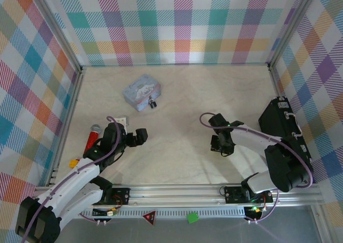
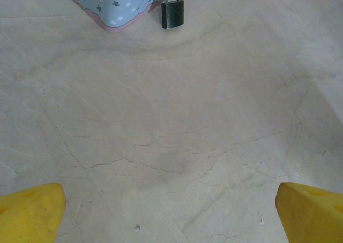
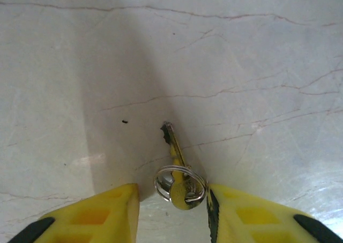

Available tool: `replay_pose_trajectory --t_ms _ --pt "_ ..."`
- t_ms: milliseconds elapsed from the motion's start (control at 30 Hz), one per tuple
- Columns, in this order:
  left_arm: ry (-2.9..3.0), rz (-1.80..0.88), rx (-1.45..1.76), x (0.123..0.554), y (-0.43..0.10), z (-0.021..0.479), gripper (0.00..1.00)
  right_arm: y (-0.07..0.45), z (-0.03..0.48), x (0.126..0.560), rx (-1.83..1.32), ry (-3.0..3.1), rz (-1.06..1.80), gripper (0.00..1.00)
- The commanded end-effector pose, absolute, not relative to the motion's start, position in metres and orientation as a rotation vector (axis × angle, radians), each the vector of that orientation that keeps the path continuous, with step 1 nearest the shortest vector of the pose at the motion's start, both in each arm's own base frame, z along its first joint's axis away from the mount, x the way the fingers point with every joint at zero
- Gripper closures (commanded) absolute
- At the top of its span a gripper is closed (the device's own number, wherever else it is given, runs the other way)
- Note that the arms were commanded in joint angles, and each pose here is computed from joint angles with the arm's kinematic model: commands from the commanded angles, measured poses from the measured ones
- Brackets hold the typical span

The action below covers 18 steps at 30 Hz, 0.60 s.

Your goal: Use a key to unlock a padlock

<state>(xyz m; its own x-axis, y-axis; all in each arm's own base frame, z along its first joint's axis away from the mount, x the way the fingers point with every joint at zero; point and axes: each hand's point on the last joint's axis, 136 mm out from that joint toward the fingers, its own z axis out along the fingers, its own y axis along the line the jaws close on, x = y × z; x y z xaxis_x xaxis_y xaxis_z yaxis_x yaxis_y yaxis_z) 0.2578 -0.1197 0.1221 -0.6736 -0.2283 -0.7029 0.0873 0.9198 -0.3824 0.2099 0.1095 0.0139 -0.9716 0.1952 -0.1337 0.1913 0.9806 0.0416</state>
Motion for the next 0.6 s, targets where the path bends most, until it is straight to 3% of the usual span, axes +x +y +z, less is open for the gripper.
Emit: replay_pose_trajectory --t_ms 0,567 --pt "2.234 -0.499 -0.086 0.261 -0.123 0.127 0.00 0.110 0.015 0.214 0.295 2.984 0.010 0.66" --pt "2.241 -0.491 -0.087 0.262 -0.122 0.125 0.00 0.117 0.025 0.219 0.206 2.947 -0.043 0.84"
